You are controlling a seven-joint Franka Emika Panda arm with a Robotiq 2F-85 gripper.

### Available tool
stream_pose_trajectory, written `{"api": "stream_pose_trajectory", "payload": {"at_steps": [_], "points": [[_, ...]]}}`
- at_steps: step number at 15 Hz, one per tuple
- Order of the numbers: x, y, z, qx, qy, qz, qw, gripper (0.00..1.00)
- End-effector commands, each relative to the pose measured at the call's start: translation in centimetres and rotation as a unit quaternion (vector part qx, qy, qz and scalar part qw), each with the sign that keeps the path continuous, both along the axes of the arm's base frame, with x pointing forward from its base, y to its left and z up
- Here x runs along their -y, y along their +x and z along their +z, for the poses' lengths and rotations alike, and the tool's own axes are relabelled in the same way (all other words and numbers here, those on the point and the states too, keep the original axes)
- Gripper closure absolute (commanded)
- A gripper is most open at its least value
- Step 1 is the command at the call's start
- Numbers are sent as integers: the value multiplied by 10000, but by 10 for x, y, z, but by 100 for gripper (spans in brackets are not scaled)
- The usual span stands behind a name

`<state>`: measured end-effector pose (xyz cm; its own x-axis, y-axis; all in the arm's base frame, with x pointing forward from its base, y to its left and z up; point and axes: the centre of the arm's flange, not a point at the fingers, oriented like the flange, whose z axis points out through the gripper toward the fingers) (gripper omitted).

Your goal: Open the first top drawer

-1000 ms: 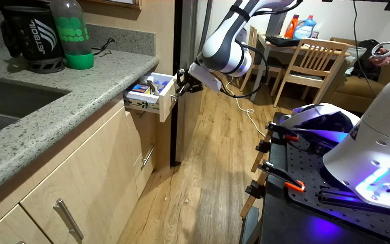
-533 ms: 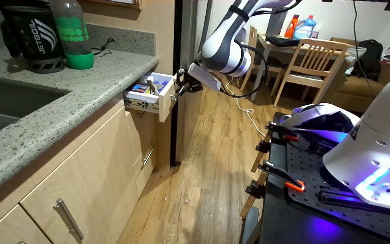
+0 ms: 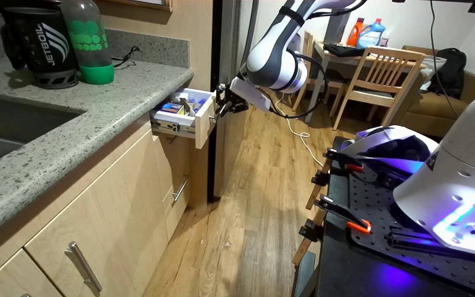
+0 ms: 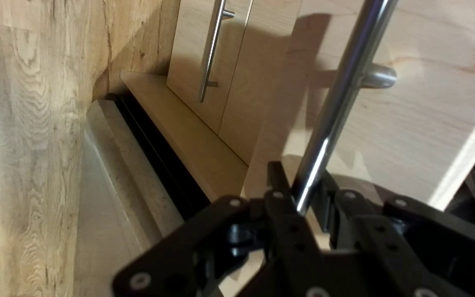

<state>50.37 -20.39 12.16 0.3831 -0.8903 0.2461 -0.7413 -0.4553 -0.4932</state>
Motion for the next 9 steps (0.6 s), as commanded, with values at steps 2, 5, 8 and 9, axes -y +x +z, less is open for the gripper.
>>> {"api": "stream_pose_trajectory", "payload": {"at_steps": [2,5,8,9], "points": [[-23,-42,-46,-425,-14,240,9988,95],[-24,-48,-50,-471,-9,260,9986,95],[-25,-53,-53,-518,-18,273,9983,95],[-26,-54,-54,-534,-22,278,9982,95]]}}
